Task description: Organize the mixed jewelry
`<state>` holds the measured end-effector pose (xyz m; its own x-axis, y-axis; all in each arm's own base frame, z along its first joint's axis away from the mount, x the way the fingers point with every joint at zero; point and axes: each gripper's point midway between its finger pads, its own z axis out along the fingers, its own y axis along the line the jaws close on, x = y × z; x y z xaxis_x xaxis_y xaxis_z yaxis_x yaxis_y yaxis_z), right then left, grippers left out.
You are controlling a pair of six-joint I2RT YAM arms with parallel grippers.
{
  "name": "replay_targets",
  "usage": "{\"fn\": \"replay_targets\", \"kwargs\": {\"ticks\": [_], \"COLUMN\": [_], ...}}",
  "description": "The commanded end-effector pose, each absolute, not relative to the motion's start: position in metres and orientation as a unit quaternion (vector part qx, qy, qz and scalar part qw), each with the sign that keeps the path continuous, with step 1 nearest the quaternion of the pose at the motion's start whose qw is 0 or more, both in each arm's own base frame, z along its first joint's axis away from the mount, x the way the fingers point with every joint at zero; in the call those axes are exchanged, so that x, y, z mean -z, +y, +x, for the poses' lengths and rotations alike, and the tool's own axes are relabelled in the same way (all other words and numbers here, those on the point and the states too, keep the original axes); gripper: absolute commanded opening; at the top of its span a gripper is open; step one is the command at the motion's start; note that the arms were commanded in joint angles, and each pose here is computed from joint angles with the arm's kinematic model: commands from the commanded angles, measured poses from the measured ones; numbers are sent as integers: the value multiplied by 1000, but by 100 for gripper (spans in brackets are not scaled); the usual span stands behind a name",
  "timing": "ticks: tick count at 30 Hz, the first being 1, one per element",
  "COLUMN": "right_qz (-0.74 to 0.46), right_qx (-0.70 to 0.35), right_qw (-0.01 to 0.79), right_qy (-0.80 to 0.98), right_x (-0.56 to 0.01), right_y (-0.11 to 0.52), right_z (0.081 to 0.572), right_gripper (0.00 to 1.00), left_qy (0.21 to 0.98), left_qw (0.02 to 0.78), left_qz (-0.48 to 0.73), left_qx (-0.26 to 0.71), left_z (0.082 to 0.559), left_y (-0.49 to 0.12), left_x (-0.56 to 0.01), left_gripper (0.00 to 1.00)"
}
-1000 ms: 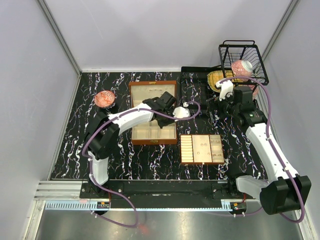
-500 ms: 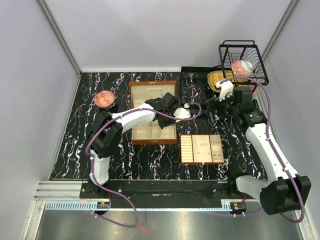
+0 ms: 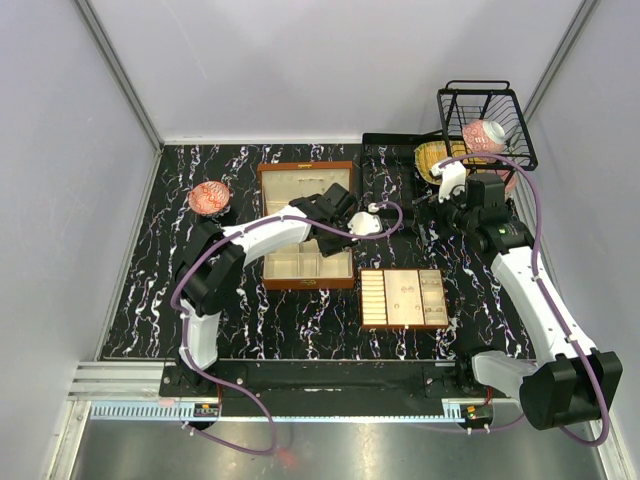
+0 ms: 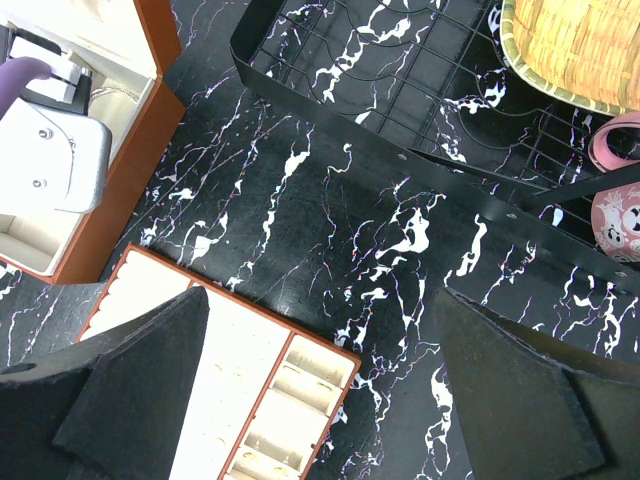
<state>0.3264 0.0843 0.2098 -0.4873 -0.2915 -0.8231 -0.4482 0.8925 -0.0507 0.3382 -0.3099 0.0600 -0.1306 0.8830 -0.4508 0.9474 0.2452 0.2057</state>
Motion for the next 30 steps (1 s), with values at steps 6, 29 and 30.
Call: {"fn": "replay_targets", "kwargs": {"ticks": [6,29,30], "right_qz": [-215,-203,-202], "right_qx": [-71,-96,-98], "right_qw": [484,475,474], "right_qy": [845,851,851], "right_x": [-221,-227,-227], "right_y": [81,88,88], "right_z": [332,330,330], "right_gripper": [100,100,100], "left_qy": [734,828,837], "left_qw": [383,352,344], "left_qz": [554,428,417], "left_qx": [86,90,85], "left_z": [357,241,237], "left_y": [-318,-87,-77], "left_x": [-163,-189,-181], "left_gripper": [55,70,70]}}
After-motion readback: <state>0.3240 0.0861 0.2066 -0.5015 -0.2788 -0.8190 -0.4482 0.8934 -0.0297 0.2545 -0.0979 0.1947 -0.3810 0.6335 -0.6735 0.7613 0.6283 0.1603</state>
